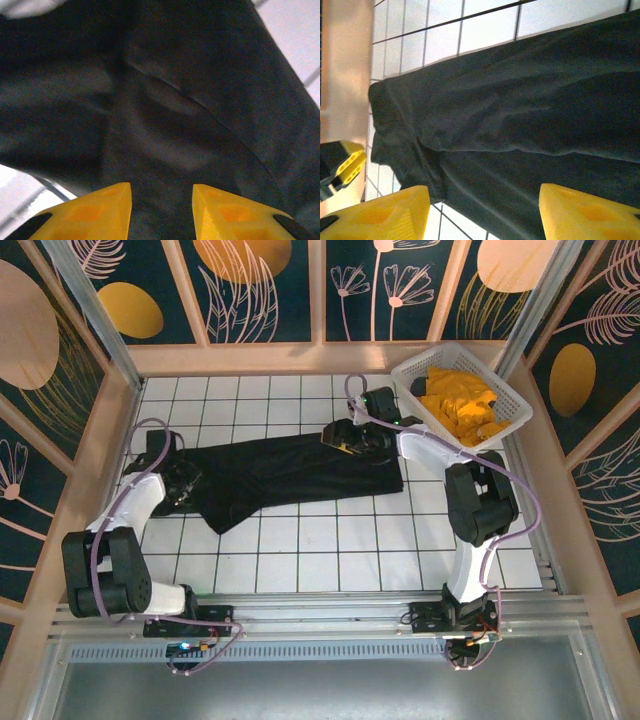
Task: Fold and stack the t-shirts
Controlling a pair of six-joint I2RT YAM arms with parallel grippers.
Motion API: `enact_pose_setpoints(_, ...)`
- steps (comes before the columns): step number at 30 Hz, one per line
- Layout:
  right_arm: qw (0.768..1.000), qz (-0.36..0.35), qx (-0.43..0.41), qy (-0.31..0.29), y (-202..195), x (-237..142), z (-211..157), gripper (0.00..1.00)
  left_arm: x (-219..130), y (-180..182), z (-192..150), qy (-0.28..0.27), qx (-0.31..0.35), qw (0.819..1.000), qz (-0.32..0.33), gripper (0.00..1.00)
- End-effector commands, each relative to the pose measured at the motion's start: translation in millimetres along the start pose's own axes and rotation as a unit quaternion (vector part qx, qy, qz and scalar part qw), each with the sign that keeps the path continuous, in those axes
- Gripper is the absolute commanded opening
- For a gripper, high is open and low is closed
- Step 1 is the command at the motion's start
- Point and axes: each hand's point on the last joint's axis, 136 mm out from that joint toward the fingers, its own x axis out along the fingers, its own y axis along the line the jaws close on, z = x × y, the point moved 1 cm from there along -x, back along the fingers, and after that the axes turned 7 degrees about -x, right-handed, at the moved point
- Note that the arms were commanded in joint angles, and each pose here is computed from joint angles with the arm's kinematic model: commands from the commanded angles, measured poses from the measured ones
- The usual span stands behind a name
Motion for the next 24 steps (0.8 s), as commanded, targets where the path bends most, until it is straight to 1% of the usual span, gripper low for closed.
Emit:
enact_pose_setpoints(1,0.999,0.033,-0.028,-0.015,20,-12,7,0.61,10,23,10,0.001,0.057,0.998,0.034,0.4)
enact_pose_setpoints(7,0.999,0.039,-0.035,-0.011,23,-13,7,0.61,30,26,5,0.017,0.1,0.995,0.021,0.42)
enact_pose_setpoints(13,0.999,0.039,-0.032,-0.014,23,-12,9,0.61,42,38,-6,0.031,0.101,0.994,0.029,0.41)
enact_pose_setpoints(19,0.999,0.037,-0.029,-0.013,22,-10,10,0.61,43,31,-2,0.021,0.097,0.995,0.014,0.35)
enact_pose_setpoints(24,0.999,0.036,-0.028,-0.012,21,-9,10,0.61,42,25,2,0.013,0.095,0.995,0.004,0.35)
